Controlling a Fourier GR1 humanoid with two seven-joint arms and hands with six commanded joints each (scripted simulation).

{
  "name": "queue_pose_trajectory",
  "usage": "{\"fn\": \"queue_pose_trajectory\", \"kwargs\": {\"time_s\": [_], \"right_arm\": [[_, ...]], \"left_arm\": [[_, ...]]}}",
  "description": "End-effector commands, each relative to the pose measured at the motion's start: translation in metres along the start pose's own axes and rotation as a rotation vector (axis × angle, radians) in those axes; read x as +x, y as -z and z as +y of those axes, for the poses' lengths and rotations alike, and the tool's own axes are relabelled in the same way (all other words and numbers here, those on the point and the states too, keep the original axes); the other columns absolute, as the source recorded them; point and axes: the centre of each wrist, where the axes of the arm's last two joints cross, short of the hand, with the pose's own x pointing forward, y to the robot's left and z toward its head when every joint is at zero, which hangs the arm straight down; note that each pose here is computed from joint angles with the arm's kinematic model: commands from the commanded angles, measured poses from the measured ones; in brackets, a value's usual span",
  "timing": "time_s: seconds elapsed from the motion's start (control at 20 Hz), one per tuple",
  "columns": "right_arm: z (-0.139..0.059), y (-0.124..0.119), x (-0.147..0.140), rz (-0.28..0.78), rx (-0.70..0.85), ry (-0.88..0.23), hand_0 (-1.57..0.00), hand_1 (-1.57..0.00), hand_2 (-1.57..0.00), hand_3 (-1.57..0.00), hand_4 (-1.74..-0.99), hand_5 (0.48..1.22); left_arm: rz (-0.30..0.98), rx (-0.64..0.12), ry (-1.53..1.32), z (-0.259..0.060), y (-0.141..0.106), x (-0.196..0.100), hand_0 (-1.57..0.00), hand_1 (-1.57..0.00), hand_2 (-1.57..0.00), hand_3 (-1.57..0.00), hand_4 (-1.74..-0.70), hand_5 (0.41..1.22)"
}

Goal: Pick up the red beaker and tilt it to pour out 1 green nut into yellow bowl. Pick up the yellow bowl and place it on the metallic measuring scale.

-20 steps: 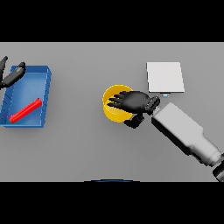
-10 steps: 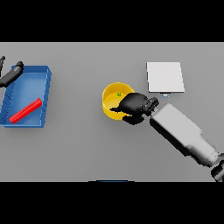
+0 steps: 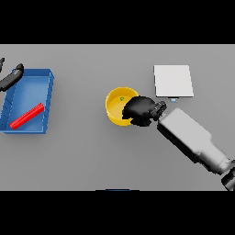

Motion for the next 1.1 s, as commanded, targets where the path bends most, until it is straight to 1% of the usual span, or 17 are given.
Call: {"fn": "queue_pose_trajectory", "kwargs": {"time_s": [0.0,0.1,0.2,0.25,0.3,0.45,0.5,0.55,0.6,0.7,0.75,0.8,0.85,1.0,1.05], "right_arm": [[-0.003,-0.005,-0.002,-0.001,-0.006,0.005,-1.51,-1.51,-1.31,-1.29,-1.72,1.206],[-0.006,-0.011,-0.006,0.017,-0.014,0.017,-1.53,-1.53,-1.33,-1.32,-1.727,1.211],[-0.016,-0.016,-0.008,0.029,-0.026,0.033,-1.55,-1.55,-1.34,-1.33,-1.732,1.215],[-0.019,-0.022,-0.011,0.03,-0.033,0.045,-1.55,-1.55,-1.34,-1.32,-1.734,1.216],[-0.021,-0.027,-0.009,0.037,-0.042,0.054,-1.56,-1.56,-1.39,-1.28,-1.735,1.217],[-0.035,-0.044,-0.013,0.062,-0.082,0.049,-1.56,-1.56,-1.43,-1.21,-1.738,1.219],[-0.041,-0.052,-0.018,0.087,-0.104,0.039,-1.56,-1.56,-1.43,-1.19,-1.739,1.219],[-0.044,-0.056,-0.02,0.124,-0.118,0.037,-1.57,-1.57,-1.46,-1.18,-1.739,1.22],[-0.044,-0.058,-0.02,0.137,-0.125,0.038,-1.57,-1.57,-1.48,-1.17,-1.74,1.22],[-0.044,-0.06,-0.019,0.132,-0.133,0.037,-1.56,-1.57,-1.51,-1.16,-1.74,1.22],[-0.043,-0.058,-0.02,0.155,-0.137,0.039,-1.56,-1.57,-1.52,-1.16,-1.74,1.22],[-0.044,-0.064,-0.022,0.172,-0.141,0.04,-1.56,-1.57,-1.53,-1.16,-1.74,1.22],[-0.046,-0.069,-0.028,0.184,-0.159,0.035,-1.56,-1.57,-1.51,-1.15,-1.741,1.22],[-0.048,-0.075,-0.043,0.227,-0.191,0.033,-1.57,-1.57,-1.54,-1.15,-1.741,1.221],[-0.045,-0.074,-0.051,0.247,-0.199,0.044,-1.57,-1.57,-1.54,-1.15,-1.741,1.221]], "left_arm": [[-0.006,0.0,0.001,-0.002,0.0,0.001,0.0,0.0,0.0,0.0,-0.72,0.693],[0.007,-0.012,-0.007,-0.006,0.0,0.0,0.0,0.0,0.0,0.0,-0.72,0.695],[0.014,-0.005,-0.008,-0.004,0.001,0.0,0.0,0.0,0.0,0.0,-0.72,0.696],[0.004,-0.007,-0.011,-0.007,0.002,0.002,0.0,0.0,0.0,0.0,-0.72,0.694],[0.008,-0.005,-0.012,-0.005,0.003,0.0,0.0,0.0,0.0,0.0,-0.72,0.693],[0.008,-0.006,0.001,-0.008,0.002,-0.003,0.0,0.0,0.0,0.0,-0.72,0.688],[0.006,-0.008,0.007,-0.007,0.002,0.0,0.0,0.0,0.0,0.0,-0.72,0.686],[0.001,-0.008,0.006,-0.005,0.001,0.001,0.0,0.0,0.0,0.0,-0.71,0.686],[-0.001,-0.016,0.002,-0.008,0.001,0.002,0.0,0.0,0.0,0.0,-0.71,0.686],[-0.001,-0.004,-0.002,-0.003,0.0,0.003,0.0,0.0,0.0,0.0,-0.72,0.686],[0.0,-0.008,-0.006,-0.005,0.002,0.005,0.0,0.0,0.0,0.0,-0.72,0.688],[-0.007,-0.006,-0.008,-0.006,-0.002,0.004,0.0,0.0,0.0,0.0,-0.72,0.694],[0.0,-0.001,0.0,-0.006,-0.003,0.003,0.0,0.0,0.0,0.0,-0.72,0.698],[0.001,0.0,-0.001,-0.004,-0.003,0.004,0.0,0.0,0.0,0.0,-0.73,0.715],[0.008,0.003,-0.003,-0.003,-0.004,0.005,0.0,0.0,0.0,0.0,-0.73,0.719]]}}
